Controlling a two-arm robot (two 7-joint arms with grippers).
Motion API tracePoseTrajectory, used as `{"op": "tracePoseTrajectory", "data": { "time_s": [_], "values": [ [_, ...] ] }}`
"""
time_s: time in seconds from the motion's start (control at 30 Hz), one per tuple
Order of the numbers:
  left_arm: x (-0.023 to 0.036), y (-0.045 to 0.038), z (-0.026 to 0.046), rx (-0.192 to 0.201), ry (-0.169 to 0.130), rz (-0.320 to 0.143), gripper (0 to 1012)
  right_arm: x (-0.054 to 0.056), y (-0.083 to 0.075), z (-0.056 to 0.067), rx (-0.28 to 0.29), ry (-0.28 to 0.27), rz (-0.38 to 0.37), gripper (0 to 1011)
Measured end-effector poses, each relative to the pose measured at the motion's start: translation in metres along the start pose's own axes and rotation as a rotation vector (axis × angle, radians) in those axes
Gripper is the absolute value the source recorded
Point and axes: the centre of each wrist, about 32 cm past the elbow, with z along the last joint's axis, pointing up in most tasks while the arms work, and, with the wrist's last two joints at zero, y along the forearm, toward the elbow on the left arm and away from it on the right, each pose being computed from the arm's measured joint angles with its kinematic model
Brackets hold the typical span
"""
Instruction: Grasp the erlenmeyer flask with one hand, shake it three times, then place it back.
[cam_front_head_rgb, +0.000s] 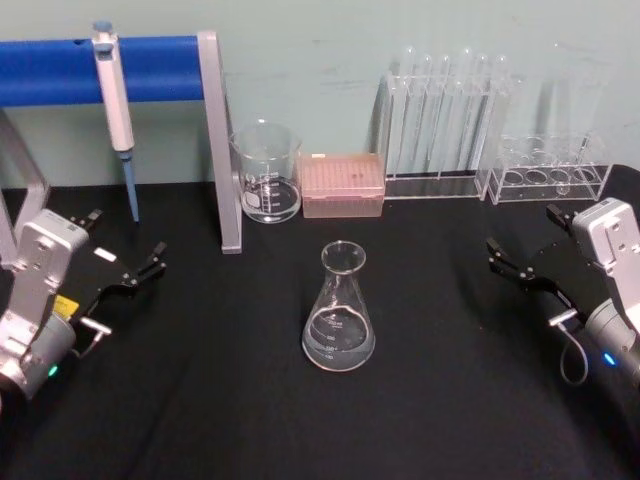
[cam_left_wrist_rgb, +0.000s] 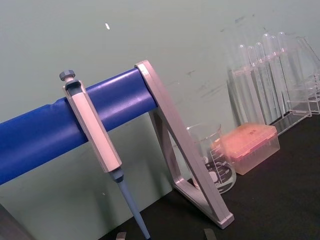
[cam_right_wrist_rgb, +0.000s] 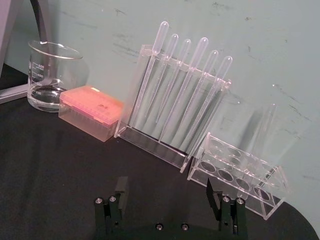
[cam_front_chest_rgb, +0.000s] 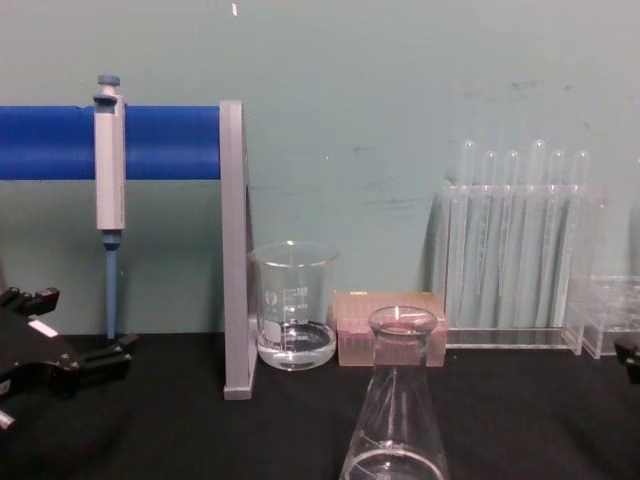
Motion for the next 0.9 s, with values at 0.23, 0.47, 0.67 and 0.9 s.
{"op": "tracePoseTrajectory", "data": {
  "time_s": [0.23,0.47,0.67,0.9],
  "values": [
    [0.0,0.0,0.0,0.0,0.0,0.0,1001,0.0,0.0,0.0,0.0,0.0,0.0,1000],
    [0.0,0.0,0.0,0.0,0.0,0.0,1001,0.0,0.0,0.0,0.0,0.0,0.0,1000],
    [0.0,0.0,0.0,0.0,0.0,0.0,1001,0.0,0.0,0.0,0.0,0.0,0.0,1000],
    [0.0,0.0,0.0,0.0,0.0,0.0,1001,0.0038,-0.0029,0.0003,0.026,0.002,-0.002,1000]
  ]
}}
